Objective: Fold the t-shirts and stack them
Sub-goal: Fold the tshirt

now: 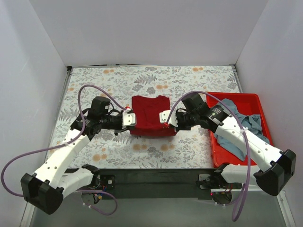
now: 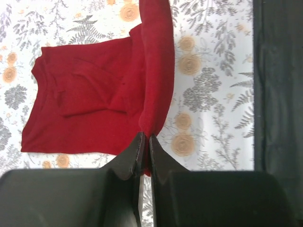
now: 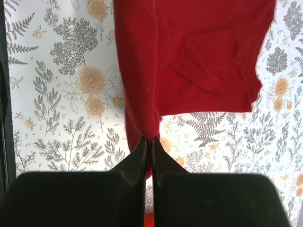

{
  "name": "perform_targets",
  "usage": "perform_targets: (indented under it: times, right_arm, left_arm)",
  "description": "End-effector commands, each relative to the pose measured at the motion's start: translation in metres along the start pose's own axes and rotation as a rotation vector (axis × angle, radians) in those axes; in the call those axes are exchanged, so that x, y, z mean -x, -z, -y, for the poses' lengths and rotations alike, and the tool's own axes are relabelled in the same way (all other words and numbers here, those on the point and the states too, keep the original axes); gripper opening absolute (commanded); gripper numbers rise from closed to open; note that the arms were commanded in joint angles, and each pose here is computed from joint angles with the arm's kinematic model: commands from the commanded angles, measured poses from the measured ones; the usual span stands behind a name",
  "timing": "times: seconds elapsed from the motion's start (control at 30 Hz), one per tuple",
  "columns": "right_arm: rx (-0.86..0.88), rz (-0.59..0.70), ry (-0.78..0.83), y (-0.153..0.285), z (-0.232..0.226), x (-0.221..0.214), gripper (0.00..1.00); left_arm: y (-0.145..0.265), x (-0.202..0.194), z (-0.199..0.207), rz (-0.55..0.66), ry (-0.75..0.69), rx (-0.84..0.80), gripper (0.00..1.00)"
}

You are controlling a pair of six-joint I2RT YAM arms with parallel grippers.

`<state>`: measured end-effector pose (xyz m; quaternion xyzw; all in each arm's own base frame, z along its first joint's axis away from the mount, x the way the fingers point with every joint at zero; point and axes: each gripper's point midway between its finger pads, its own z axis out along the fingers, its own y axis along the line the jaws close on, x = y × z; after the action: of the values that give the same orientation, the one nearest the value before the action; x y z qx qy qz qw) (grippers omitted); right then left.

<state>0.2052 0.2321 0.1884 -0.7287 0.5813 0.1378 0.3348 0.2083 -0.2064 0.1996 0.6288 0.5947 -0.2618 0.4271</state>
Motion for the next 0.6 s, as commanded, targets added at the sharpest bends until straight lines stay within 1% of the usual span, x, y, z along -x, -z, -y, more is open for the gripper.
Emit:
perform_targets:
  times: [0.0,0.1,0.17,0.2,0.23,0.27,0.3,0.33,0.37,0.4,0.43,0.47,0.53,0.57]
  right_arm:
    - [0.004,0.027,-0.03,0.008,0.006,0.015,0.01]
    - [0.033,-0.012,-0.008,-0.009,0.014,0.008,0.01]
    - [0.047,-0.043,0.0,-0.02,0.023,0.001,0.01]
    - [0.051,-0.046,0.003,-0.023,0.028,-0.001,0.01]
    - [0.048,-0.026,0.001,-0.023,0.035,0.004,0.01]
    - [0.055,-0.032,-0.017,-0.028,0.042,-0.001,0.01]
    - [0.054,-0.032,-0.02,-0.03,0.047,-0.003,0.01]
    - [0.042,-0.018,0.003,-0.028,0.058,0.001,0.01]
    - [0.048,-0.031,-0.008,-0.034,0.064,-0.007,0.01]
    - [0.047,-0.034,0.0,-0.036,0.071,-0.01,0.01]
    - [0.046,-0.034,0.016,-0.039,0.078,-0.012,0.01]
    - [0.042,-0.043,0.003,-0.044,0.091,-0.019,0.01]
    - [0.043,-0.032,0.004,-0.05,0.105,-0.021,0.01]
    - [0.039,-0.037,-0.011,-0.056,0.119,-0.028,0.01]
  left_arm:
    - [0.006,-0.005,0.018,-0.023,0.112,-0.05,0.0]
    - [0.001,-0.008,0.005,-0.026,0.151,-0.023,0.0]
    - [-0.001,-0.005,-0.015,-0.01,0.136,0.028,0.0]
    - [-0.003,-0.011,-0.026,-0.017,0.156,0.045,0.0]
    - [-0.002,-0.007,-0.04,-0.005,0.146,0.068,0.0]
    - [-0.003,-0.007,-0.046,0.006,0.151,0.064,0.0]
    - [-0.006,-0.018,-0.057,-0.007,0.182,0.062,0.0]
    - [-0.008,-0.02,-0.064,-0.01,0.178,0.061,0.0]
    - [-0.008,-0.016,-0.074,0.0,0.168,0.065,0.0]
    - [-0.015,-0.027,-0.082,-0.014,0.198,0.053,0.0]
    - [-0.018,-0.028,-0.09,-0.008,0.2,0.063,0.0]
    - [-0.02,-0.026,-0.101,0.002,0.195,0.071,0.0]
    - [-0.031,-0.039,-0.117,-0.007,0.216,0.067,0.0]
    - [-0.033,-0.038,-0.128,-0.004,0.21,0.077,0.0]
